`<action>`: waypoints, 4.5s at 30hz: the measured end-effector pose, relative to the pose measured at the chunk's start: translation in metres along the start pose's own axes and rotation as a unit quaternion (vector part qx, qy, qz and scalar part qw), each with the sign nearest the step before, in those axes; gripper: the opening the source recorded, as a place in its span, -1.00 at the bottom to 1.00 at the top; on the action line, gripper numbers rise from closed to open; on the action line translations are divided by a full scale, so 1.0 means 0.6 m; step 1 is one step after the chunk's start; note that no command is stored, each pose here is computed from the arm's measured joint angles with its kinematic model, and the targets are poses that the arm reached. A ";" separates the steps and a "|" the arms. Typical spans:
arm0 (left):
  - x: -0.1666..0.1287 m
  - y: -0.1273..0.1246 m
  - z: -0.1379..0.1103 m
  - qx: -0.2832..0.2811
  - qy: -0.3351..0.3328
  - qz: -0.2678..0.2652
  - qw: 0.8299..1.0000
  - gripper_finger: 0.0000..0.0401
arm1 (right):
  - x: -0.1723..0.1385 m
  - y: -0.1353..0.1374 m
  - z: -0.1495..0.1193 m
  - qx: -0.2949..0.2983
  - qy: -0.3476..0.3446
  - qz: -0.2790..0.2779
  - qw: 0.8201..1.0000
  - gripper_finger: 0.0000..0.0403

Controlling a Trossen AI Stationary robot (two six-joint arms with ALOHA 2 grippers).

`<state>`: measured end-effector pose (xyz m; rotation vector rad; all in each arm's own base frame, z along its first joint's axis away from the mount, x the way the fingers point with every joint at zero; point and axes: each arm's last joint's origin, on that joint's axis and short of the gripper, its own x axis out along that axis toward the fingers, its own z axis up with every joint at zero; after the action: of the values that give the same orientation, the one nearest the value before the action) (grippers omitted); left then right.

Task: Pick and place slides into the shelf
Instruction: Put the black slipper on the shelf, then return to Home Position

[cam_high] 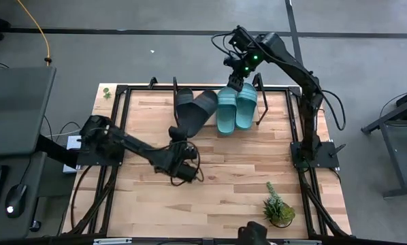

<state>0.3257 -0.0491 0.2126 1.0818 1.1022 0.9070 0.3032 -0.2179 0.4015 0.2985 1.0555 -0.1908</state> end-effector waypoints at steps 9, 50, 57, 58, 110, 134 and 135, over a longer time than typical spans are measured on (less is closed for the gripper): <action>0.067 -0.015 0.008 -0.049 0.051 0.010 0.997 -0.79 | -0.051 0.023 -0.013 -0.013 -0.031 -0.013 0.999 -0.07; 0.183 -0.064 0.056 -0.153 0.101 -0.031 0.983 -0.79 | -0.037 0.155 -0.007 -0.105 -0.014 0.012 0.994 -0.07; 0.185 -0.063 0.057 -0.170 0.103 -0.046 0.979 -0.79 | -0.035 0.169 -0.008 -0.115 -0.013 0.018 0.993 -0.07; 0.185 -0.063 0.058 -0.171 0.103 -0.049 0.979 -0.79 | -0.035 0.170 -0.008 -0.116 -0.013 0.018 0.993 -0.07; 0.060 0.043 0.075 -0.207 0.113 -0.007 0.972 -0.04 | -0.037 0.164 -0.008 -0.129 -0.008 -0.023 0.991 -0.07; -0.032 0.160 -0.095 -0.369 0.047 -0.029 0.928 -0.19 | -0.004 0.103 -0.003 -0.141 -0.038 0.089 0.985 -0.07; -0.041 0.162 -0.108 -0.373 0.037 -0.030 0.927 -0.19 | -0.004 0.108 0.000 -0.145 -0.048 0.101 0.983 -0.07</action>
<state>0.2533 -0.0350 0.3066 0.3815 0.7320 1.1882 0.3211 -0.1570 0.4131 0.1291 0.9357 0.1311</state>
